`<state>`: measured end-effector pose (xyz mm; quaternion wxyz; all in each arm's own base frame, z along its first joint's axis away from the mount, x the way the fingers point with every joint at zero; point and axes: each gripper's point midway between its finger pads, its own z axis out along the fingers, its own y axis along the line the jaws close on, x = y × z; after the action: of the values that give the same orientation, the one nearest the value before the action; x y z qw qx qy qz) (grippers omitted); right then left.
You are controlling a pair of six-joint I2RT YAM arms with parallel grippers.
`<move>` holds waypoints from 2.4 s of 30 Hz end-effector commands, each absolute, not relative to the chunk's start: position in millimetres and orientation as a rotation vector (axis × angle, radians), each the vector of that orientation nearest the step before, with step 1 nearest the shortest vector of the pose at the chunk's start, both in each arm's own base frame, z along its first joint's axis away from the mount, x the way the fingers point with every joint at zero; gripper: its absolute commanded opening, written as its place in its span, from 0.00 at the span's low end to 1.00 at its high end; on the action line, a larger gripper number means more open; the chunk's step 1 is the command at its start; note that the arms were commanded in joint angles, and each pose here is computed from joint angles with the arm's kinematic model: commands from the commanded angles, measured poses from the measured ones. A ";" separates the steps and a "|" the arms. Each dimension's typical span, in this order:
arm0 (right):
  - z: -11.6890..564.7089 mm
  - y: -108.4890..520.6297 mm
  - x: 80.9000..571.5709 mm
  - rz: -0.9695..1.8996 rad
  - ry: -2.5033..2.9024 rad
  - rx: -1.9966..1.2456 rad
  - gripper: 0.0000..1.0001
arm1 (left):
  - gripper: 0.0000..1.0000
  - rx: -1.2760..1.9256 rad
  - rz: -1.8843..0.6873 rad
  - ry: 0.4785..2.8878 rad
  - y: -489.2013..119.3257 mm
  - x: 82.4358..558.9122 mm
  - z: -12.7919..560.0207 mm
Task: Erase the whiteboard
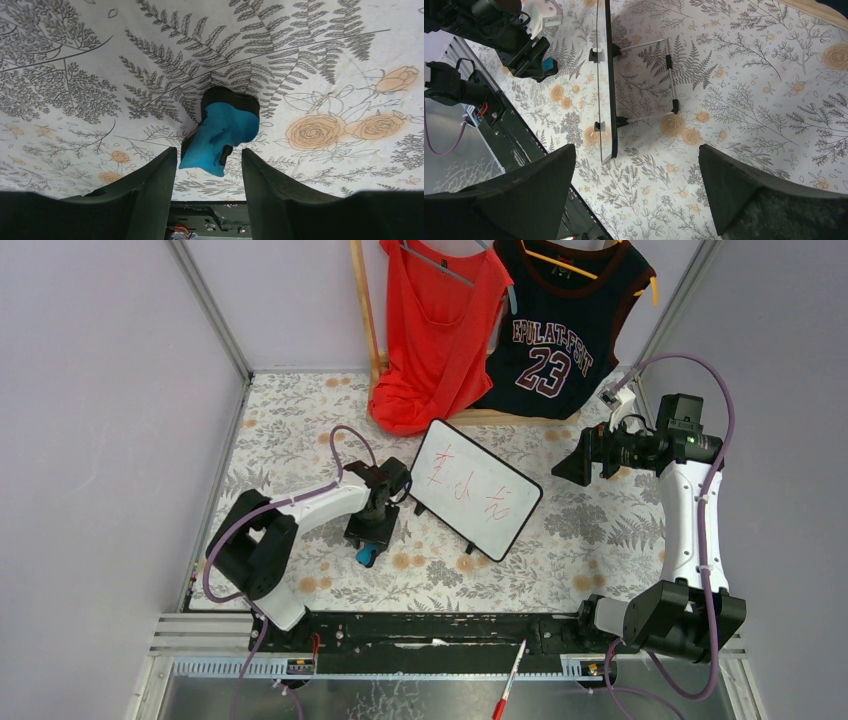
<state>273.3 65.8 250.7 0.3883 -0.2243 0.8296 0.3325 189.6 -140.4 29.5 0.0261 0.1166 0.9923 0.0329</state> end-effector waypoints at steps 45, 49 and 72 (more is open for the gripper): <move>271.5 65.4 275.3 0.827 2.080 -0.584 0.95 | 0.00 0.302 -0.191 2.693 -159.9 219.5 114.8; 277.0 65.9 271.6 0.832 2.091 -0.588 0.93 | 0.00 0.297 -0.304 2.491 -165.6 230.3 157.9; 236.7 86.0 219.6 1.184 2.204 -0.678 0.79 | 0.00 0.305 -0.632 2.001 -233.9 283.2 215.0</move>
<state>226.6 77.9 233.5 0.2791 -0.2474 0.8362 0.4021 265.2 -215.0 186.6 0.4313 0.1351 0.8642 -0.2210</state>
